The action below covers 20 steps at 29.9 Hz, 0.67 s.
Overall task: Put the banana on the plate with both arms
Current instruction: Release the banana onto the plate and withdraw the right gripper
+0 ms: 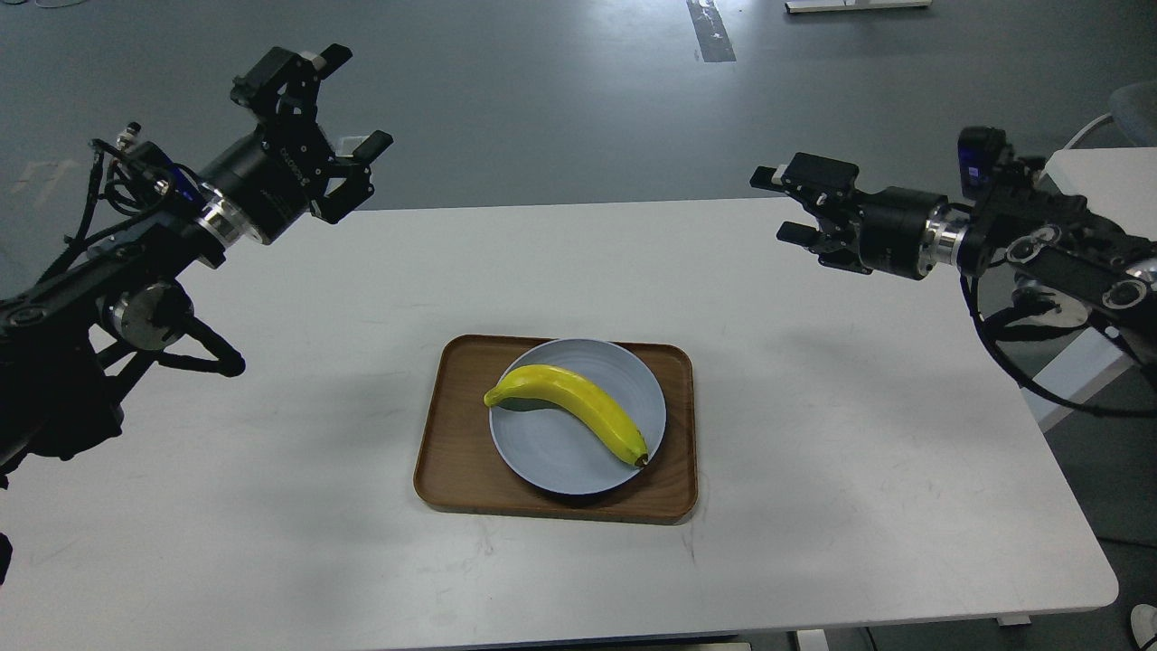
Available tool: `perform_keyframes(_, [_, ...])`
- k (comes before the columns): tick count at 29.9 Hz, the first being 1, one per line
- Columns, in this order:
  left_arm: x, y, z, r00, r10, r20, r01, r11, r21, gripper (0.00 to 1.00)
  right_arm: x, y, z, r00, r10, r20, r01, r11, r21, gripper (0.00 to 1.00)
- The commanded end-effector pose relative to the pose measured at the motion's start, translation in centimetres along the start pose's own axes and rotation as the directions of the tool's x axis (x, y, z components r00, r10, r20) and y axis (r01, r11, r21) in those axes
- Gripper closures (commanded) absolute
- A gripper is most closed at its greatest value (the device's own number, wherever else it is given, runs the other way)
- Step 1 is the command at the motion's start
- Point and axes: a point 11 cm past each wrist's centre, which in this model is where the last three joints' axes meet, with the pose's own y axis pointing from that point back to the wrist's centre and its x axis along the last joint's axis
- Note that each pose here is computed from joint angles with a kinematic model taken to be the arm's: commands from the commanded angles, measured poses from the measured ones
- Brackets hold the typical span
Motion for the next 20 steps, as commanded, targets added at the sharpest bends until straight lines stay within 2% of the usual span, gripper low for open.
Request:
perform_keyframes(1, [0.4,1.0,-1.4,0.998,0.040,-0.052,-0.041,0.999,-0.011,0.00,-0.2,1.6,2.9,0.966,0.096,0.240,-0.115,0.991,0.066,0.00])
perform_keyframes(3, [0.5,2.1,-3.1,0.994,0.066,-0.086,-0.066,0.998,0.003,0.00,-0.3,2.3,4.1,0.920,0.133,0.369,-0.182,0.978,0.103,0.00])
perform_keyframes(8, [0.6,4.3,-6.0,0.986,0.106,-0.127,-0.100,0.994,0.049,0.00,-1.0,2.6,5.7,0.850,0.165,0.500,-0.258,0.959,0.122,0.00])
perform_keyframes(17, [-0.9,7.1,-11.1,0.962,0.157,-0.222,-0.136,0.985,0.109,0.00,-2.2,3.1,7.6,0.817,0.176,0.549,-0.276,0.956,0.103,0.00])
perform_keyframes(20, [-1.0,6.8,-10.9,0.961,0.157,-0.229,-0.138,0.986,0.096,0.00,-2.3,3.0,7.6,0.816,0.174,0.551,-0.274,0.956,0.105,0.00])
